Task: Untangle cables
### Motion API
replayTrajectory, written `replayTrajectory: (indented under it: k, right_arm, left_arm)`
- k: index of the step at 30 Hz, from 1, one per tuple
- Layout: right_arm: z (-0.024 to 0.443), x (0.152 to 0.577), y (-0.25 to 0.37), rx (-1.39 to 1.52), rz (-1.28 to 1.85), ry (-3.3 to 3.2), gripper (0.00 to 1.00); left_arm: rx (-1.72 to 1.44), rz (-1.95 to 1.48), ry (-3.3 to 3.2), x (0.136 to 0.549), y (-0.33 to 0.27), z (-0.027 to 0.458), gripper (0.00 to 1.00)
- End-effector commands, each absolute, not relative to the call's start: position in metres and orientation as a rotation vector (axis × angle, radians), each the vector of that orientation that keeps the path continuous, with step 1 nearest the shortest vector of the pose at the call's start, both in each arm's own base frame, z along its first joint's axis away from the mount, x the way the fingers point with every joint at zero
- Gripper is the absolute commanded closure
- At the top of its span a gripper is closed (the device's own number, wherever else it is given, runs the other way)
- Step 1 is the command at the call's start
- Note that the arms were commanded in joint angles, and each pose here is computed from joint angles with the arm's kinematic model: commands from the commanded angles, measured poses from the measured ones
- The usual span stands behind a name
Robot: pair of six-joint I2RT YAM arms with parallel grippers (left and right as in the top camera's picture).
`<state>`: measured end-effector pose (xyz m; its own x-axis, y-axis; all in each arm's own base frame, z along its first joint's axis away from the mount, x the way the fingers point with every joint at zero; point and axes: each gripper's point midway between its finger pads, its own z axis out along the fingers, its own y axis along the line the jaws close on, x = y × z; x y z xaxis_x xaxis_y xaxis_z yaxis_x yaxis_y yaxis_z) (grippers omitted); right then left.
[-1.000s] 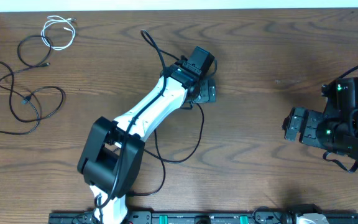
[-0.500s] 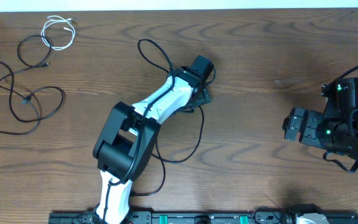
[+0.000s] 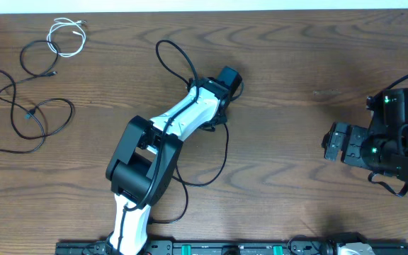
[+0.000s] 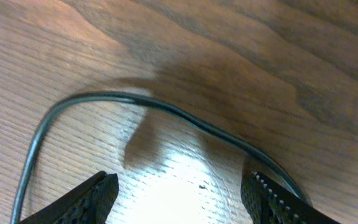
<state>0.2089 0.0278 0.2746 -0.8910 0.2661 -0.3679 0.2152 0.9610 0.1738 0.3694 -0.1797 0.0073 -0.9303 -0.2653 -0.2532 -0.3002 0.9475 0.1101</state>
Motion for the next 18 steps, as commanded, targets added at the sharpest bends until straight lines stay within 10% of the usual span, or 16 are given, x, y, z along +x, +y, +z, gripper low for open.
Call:
replayTrajectory:
  k: [1, 18]
  right_arm:
    - [0.276, 0.209, 0.026, 0.365, 0.175, 2.709, 0.01]
    - [0.276, 0.209, 0.026, 0.365, 0.175, 2.709, 0.01]
  left_arm:
    - [-0.505, 0.114, 2.912, 0.364, -0.189, 0.003, 0.32]
    - [-0.52, -0.074, 2.855, 0.387, -0.211, 0.004, 0.39]
